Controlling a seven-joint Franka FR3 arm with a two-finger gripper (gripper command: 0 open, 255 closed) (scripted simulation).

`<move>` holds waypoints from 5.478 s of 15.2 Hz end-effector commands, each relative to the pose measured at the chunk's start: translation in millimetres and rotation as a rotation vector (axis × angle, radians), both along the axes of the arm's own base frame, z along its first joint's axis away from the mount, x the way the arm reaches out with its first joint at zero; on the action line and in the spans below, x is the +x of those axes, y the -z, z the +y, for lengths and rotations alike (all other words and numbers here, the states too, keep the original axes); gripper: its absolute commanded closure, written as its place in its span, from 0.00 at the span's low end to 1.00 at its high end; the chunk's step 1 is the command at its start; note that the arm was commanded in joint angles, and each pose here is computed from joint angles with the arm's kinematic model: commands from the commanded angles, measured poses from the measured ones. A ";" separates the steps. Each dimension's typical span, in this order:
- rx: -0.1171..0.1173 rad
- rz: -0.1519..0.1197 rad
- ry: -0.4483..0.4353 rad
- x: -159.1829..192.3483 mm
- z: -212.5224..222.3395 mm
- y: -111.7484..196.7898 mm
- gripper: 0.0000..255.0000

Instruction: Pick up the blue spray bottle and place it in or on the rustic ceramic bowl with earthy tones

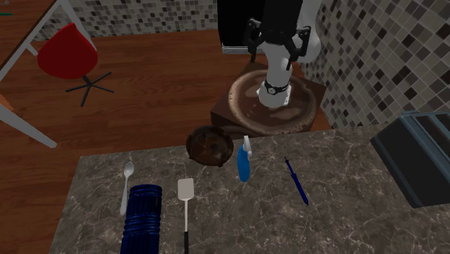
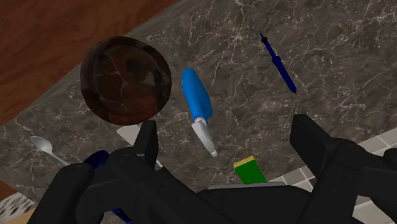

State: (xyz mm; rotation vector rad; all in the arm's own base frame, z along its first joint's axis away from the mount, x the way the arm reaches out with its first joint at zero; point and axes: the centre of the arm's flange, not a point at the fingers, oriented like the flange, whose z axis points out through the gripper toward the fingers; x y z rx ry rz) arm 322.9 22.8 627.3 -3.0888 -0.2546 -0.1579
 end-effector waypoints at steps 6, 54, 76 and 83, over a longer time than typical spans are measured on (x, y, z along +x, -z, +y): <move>-0.019 0.030 -0.107 48.1 3.3 49.7 0.00; -0.062 0.098 -0.351 148.8 25.4 150.3 1.00; -0.062 0.098 -0.351 148.7 25.4 37.5 1.00; -0.062 0.098 -0.351 148.1 -53.3 -10.8 1.00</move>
